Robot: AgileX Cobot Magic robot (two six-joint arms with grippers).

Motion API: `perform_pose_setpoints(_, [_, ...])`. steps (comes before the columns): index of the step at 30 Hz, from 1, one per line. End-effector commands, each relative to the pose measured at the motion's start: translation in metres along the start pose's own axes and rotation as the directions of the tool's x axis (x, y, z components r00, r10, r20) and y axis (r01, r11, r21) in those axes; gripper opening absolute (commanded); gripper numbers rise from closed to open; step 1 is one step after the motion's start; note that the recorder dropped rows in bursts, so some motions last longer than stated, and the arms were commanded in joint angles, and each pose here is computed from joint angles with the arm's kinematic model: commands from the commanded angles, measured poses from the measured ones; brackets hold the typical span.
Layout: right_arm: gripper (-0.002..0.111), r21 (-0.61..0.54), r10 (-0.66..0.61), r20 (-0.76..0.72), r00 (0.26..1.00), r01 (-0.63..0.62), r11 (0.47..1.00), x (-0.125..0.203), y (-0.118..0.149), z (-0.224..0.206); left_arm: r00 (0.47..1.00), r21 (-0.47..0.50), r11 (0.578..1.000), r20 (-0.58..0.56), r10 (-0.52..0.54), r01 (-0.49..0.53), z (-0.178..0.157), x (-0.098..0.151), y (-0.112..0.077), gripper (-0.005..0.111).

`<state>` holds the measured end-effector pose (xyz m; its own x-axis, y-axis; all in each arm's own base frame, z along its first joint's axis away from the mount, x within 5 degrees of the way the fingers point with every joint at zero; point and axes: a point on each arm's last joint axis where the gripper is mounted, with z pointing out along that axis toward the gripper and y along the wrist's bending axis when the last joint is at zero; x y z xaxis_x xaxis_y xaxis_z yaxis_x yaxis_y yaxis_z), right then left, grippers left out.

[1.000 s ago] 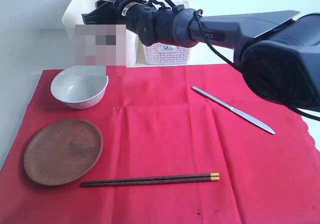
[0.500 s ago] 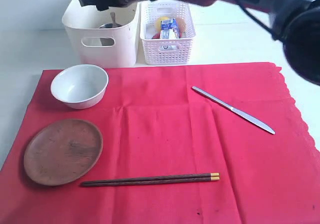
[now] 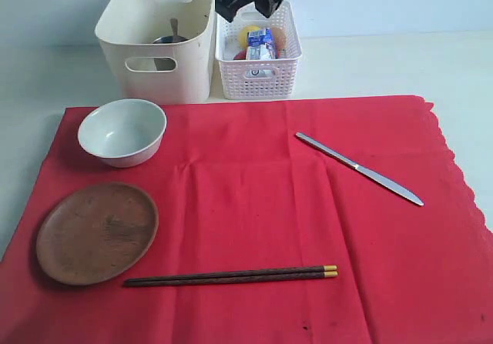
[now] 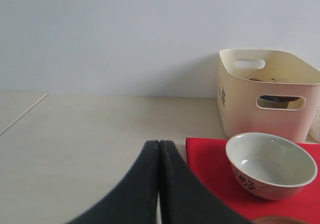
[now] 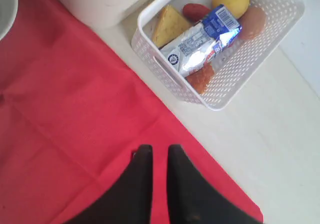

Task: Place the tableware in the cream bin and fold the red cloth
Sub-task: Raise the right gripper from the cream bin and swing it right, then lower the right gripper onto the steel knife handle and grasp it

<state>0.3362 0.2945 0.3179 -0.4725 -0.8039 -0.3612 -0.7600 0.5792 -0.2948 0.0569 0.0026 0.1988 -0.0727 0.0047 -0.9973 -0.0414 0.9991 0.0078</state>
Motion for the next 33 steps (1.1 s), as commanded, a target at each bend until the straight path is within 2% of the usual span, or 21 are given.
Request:
perform_pose_setpoints(1, [0.0,-0.021,-0.006,-0.029,1.0,0.005,1.0,0.014,-0.008,-0.005,1.0,-0.002,1.0,0.007,-0.005,0.005,0.0,-0.001,0.0,0.0])
perform_pose_setpoints(5, [0.0,-0.086,0.074,-0.145,0.987,-0.087,0.992,0.053,-0.029,0.014,1.0,-0.002,1.0,0.007,-0.005,0.005,0.0,-0.001,0.0,0.0])
perform_pose_setpoints(11, [0.0,-0.173,0.121,-0.307,0.944,-0.18,0.968,0.106,-0.042,0.047,1.0,-0.002,1.0,0.007,-0.005,0.005,0.0,-0.001,0.0,0.0])
perform_pose_setpoints(14, [0.0,-0.206,0.094,-0.4,0.912,-0.19,0.96,0.134,-0.04,0.065,1.0,-0.002,1.0,0.007,-0.005,0.005,0.0,-0.001,0.0,0.0])
perform_pose_setpoints(16, [0.0,-0.237,0.049,-0.406,0.913,-0.157,0.959,0.147,-0.035,0.078,1.0,-0.002,1.0,0.007,-0.005,0.005,0.0,-0.001,0.0,0.0])
perform_pose_setpoints(21, [0.0,-0.232,0.032,-0.347,0.937,-0.119,0.966,0.163,-0.023,0.101,1.0,-0.002,1.0,0.007,-0.005,0.005,0.0,-0.001,0.0,0.0])
perform_pose_setpoints(27, [0.0,-0.136,0.25,-0.274,0.929,-0.295,0.946,0.157,-0.025,0.109,1.0,-0.002,1.0,0.007,-0.005,0.005,0.0,-0.001,0.0,0.0])
perform_pose_setpoints(33, [0.003,-0.126,0.289,-0.289,0.913,-0.335,0.934,0.159,-0.024,0.116,1.0,-0.002,1.0,0.007,-0.005,0.005,0.0,-0.001,0.0,0.0])
